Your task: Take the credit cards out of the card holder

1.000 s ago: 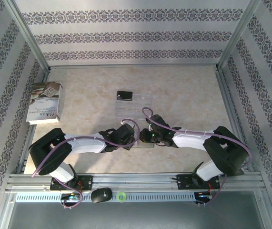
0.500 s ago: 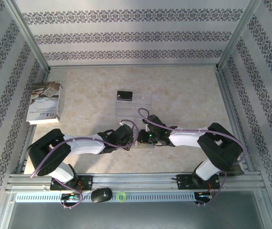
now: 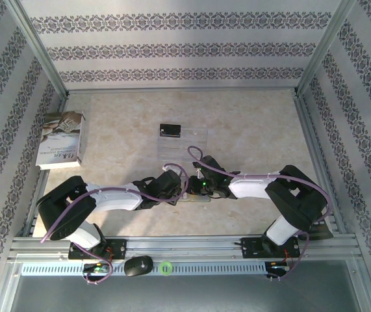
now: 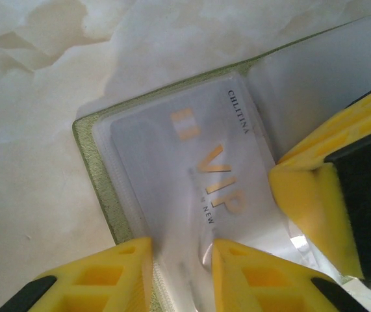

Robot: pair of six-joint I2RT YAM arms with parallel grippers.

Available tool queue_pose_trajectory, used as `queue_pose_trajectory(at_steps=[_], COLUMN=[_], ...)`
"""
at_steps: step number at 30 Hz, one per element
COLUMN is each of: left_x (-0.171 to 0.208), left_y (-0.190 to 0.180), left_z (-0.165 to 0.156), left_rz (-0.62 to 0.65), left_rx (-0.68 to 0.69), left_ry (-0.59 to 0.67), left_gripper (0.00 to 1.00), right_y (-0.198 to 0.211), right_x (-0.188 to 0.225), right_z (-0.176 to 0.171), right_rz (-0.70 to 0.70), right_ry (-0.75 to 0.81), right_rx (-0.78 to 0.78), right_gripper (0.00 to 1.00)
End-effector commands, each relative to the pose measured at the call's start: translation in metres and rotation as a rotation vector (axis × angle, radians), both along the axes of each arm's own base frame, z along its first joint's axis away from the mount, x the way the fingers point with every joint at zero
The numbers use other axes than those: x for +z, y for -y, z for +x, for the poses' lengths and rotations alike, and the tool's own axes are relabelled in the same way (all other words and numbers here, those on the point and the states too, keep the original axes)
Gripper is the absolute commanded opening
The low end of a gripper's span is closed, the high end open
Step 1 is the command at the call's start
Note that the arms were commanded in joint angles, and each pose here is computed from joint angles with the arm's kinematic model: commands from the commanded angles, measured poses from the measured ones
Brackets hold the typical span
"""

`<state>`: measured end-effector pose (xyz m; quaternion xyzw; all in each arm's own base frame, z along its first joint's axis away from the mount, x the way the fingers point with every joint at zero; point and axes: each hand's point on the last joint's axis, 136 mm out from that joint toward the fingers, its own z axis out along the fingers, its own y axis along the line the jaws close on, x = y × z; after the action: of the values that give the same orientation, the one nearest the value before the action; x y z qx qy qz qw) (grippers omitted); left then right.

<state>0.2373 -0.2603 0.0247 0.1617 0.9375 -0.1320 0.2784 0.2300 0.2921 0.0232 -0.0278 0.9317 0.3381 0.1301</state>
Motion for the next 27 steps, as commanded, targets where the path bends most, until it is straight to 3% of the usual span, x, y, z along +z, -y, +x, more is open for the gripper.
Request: queue_pose_trajectory(at_steps=[1,5,12,22,25,27], left_x=[-0.012,-0.013,-0.009,-0.003,-0.003,-0.004], left_y=[-0.001,0.0,-0.008,-0.018,-0.019,-0.019], left_z=[-0.017,-0.018,-0.016,-0.011,-0.009,-0.009], left_rz=[0.012,0.013,0.002,-0.043,-0.049,-0.049], left_rx=[-0.036,-0.044,-0.008,0.037,0.04,0.038], left_ry=[-0.059,-0.064,-0.052,-0.044,-0.042,-0.046], left_gripper=[0.31,0.32,0.37,0.4,0.4,0.39], right_y=[-0.014,-0.013,0.012,0.041,0.043,0.035], right_x=[-0.001,-0.004,-0.013,-0.003,-0.001,0.01], right_z=[-0.001,0.001,0.002,0.002,0.002,0.003], right_rz=[0.036,0.016,-0.127,-0.254,-0.251,-0.2], right_ry=[-0.014,-0.015,0.024,0.093,0.101,0.133], right_rx=[0.029,0.023,-0.012,-0.058,-0.06,-0.034], right_gripper=[0.2,0.18,0.0,0.0,0.01,0.06])
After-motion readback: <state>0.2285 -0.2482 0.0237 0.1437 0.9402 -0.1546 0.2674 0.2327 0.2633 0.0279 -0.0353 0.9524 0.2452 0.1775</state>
